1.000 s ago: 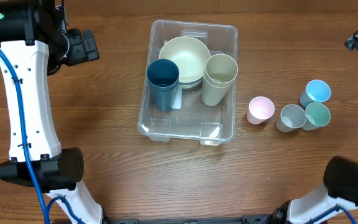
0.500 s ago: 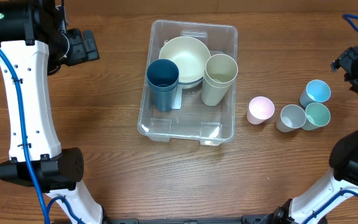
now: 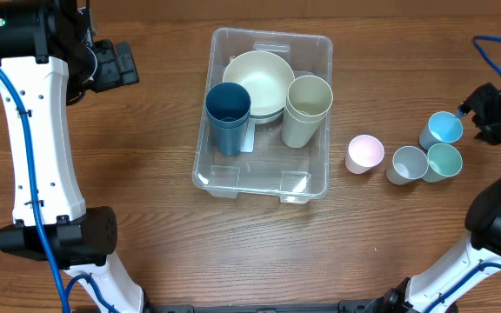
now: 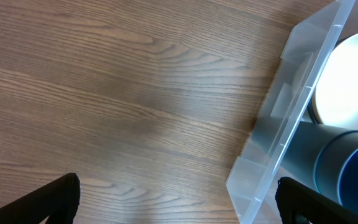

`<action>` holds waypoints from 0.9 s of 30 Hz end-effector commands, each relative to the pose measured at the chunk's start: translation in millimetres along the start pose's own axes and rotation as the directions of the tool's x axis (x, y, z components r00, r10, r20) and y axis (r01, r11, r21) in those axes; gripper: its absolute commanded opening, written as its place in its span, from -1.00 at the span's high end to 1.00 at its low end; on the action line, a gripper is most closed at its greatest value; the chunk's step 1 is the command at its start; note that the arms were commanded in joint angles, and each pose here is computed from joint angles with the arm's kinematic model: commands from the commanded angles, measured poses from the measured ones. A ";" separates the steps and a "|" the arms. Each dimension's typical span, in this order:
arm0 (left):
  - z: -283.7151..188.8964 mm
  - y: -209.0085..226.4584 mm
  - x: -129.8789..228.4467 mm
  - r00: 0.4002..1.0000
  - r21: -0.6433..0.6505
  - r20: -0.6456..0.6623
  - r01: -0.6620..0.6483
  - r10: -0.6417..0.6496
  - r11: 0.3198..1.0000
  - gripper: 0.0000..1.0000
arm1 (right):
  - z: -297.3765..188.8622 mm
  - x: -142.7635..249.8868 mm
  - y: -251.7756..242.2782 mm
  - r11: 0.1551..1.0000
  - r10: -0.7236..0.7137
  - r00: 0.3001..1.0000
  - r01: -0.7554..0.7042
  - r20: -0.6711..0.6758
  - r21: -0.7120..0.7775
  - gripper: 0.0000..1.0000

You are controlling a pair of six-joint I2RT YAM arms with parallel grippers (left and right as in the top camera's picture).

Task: Pack container
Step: 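Move the right gripper to the light blue cup and grasp it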

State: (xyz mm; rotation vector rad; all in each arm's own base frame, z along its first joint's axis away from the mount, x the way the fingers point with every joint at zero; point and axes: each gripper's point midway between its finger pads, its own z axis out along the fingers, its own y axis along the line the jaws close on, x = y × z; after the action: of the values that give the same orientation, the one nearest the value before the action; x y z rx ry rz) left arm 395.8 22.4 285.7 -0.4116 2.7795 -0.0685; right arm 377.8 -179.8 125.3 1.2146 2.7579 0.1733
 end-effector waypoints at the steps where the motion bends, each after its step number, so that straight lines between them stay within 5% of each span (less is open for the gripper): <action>1: -3.5 -0.1 -0.6 1.000 -0.003 0.011 -0.021 0.021 1.000 -1.00 | 22.1 8.8 -2.7 1.000 -0.007 0.999 0.007 -0.042 -0.005 -0.10; 27: -3.5 -0.1 -0.6 1.000 -0.003 0.011 -0.021 0.021 1.000 -1.00 | 59.0 -7.3 -9.1 0.998 0.055 0.998 -0.055 0.015 -0.008 0.48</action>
State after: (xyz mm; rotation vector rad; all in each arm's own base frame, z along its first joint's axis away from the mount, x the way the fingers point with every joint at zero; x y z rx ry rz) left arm 395.8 22.3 285.7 -0.4115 2.7795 -0.0691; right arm 386.6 -183.3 70.0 1.2661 2.7181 0.1920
